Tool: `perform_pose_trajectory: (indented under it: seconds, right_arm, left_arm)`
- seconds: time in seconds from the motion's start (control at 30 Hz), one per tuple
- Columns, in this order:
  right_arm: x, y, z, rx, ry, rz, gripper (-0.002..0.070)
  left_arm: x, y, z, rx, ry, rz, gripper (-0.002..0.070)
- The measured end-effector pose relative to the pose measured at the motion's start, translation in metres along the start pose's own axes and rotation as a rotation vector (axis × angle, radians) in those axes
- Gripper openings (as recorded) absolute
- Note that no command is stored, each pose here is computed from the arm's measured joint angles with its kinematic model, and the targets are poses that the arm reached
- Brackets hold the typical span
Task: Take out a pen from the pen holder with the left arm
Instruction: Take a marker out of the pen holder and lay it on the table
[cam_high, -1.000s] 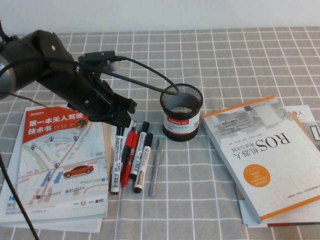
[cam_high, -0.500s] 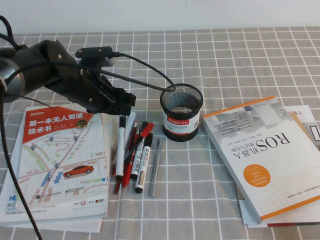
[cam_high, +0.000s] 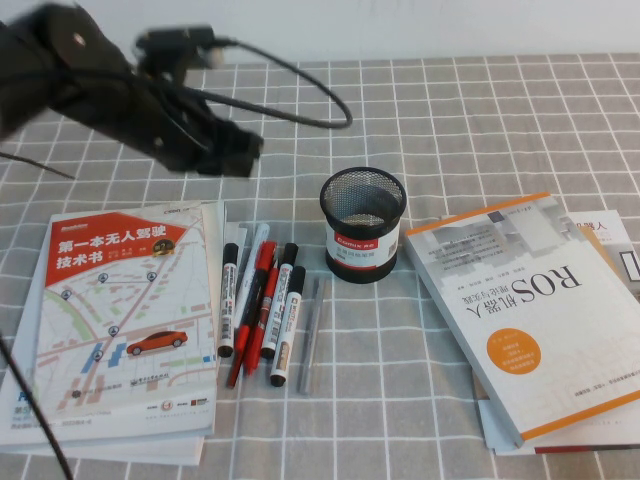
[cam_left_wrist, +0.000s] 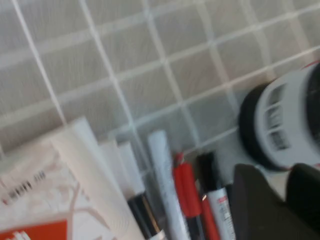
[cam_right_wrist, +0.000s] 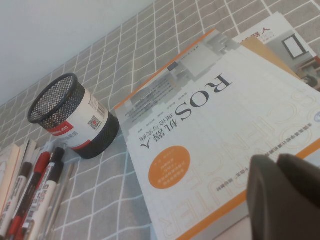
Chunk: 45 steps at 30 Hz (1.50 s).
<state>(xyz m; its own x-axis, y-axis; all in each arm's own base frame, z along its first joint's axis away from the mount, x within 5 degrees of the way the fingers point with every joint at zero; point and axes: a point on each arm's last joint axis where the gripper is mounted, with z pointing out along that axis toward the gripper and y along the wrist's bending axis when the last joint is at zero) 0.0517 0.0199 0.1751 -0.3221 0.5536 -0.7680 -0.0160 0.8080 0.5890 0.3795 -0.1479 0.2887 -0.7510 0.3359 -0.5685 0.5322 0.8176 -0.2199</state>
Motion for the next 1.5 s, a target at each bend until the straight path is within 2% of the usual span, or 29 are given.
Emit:
perform_pose_trajectory:
  seconds: [0.07, 0.2, 0.3, 0.43, 0.77, 0.93, 1.17, 1.33, 1.5]
  right_arm:
    - [0.000, 0.000, 0.000, 0.000, 0.000, 0.000, -0.0013]
    - [0.000, 0.000, 0.000, 0.000, 0.000, 0.000, -0.0013]
    - [0.000, 0.000, 0.000, 0.000, 0.000, 0.000, -0.0013]
    - [0.000, 0.000, 0.000, 0.000, 0.000, 0.000, -0.0013]
    - [0.000, 0.000, 0.000, 0.000, 0.000, 0.000, -0.0013]
    - [0.000, 0.000, 0.000, 0.000, 0.000, 0.000, -0.0013]
    - [0.000, 0.000, 0.000, 0.000, 0.000, 0.000, -0.0013]
    - [0.000, 0.000, 0.000, 0.000, 0.000, 0.000, -0.0013]
    - [0.000, 0.000, 0.000, 0.000, 0.000, 0.000, -0.0013]
  left_arm:
    - [-0.007, -0.012, -0.033, 0.001, -0.090, 0.067, 0.0055]
    - [-0.007, -0.047, -0.102, 0.002, -0.312, 0.169, 0.0013]
    - [0.012, -0.067, -0.147, -0.006, -0.430, 0.205, 0.0006]
    - [0.058, -0.081, -0.178, -0.017, -0.481, 0.216, 0.0003]
    - [0.183, -0.087, -0.175, -0.035, -0.435, 0.206, 0.0003]
    - [0.227, -0.087, -0.160, -0.006, -0.329, 0.211, 0.0001]
    - [0.246, -0.081, -0.156, -0.072, -0.223, 0.287, 0.0001]
    - [0.252, -0.078, -0.151, -0.097, -0.216, 0.256, 0.0000]
    - [0.273, -0.071, -0.138, -0.144, -0.323, 0.179, 0.0000]
